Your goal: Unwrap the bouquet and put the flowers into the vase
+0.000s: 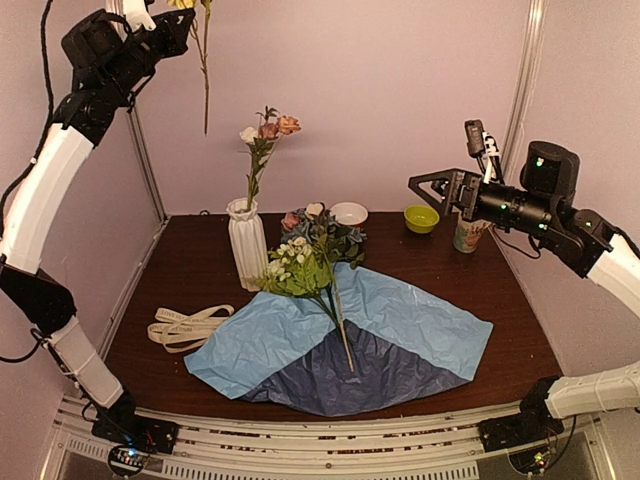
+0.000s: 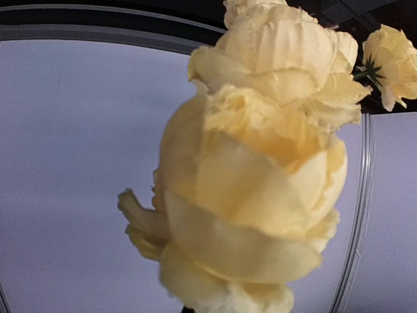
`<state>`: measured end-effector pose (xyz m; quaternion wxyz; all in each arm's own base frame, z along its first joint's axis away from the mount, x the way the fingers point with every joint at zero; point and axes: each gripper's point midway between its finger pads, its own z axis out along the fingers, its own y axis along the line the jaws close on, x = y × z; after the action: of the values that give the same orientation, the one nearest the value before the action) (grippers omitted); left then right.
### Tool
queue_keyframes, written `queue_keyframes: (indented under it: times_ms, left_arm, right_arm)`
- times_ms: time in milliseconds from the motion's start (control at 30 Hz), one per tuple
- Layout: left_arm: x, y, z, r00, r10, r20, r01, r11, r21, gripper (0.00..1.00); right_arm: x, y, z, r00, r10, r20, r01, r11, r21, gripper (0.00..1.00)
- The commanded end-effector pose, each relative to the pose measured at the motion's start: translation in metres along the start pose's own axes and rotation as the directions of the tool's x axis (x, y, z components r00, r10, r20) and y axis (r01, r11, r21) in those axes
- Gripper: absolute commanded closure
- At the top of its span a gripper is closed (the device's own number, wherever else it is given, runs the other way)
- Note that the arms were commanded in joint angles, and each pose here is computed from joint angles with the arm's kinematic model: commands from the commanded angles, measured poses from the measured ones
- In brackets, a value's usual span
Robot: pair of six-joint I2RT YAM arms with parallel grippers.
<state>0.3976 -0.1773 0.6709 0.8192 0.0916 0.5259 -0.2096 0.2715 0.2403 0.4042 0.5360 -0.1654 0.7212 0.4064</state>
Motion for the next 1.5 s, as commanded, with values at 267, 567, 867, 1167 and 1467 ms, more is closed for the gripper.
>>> queue_keyframes:
  times_ms: [267,567,867,1167,1467]
  left_arm:
    - [0.07,-0.012,-0.032,0.98,-0.191,-0.048,0.195,0.976,0.101,1.0]
    - [0.075,-0.017,-0.038,0.962,-0.267,-0.052,0.271,0.954,0.128,1.0]
    - [0.059,-0.031,-0.024,0.97,-0.239,-0.051,0.244,0.957,0.155,1.0]
    - [0.083,-0.023,-0.036,0.966,-0.242,-0.088,0.25,0.963,0.1,1.0]
    - [0.125,-0.015,-0.052,0.956,-0.258,-0.139,0.268,0.962,0.053,1.0]
  right_arm:
    - [-0.006,-0.004,-0.001,0.999,0.047,0.017,-0.048,0.998,0.034,0.0]
    - [-0.005,-0.008,0.003,0.997,0.078,0.028,-0.079,0.996,0.041,0.01]
    - [0.001,-0.01,0.006,0.995,0.098,0.028,-0.099,0.995,0.034,0.01]
    - [0.007,-0.014,0.006,0.997,0.081,0.01,-0.082,0.995,0.049,0.01]
    - [0.01,-0.014,0.011,0.998,0.057,-0.016,-0.056,0.997,0.049,0.01]
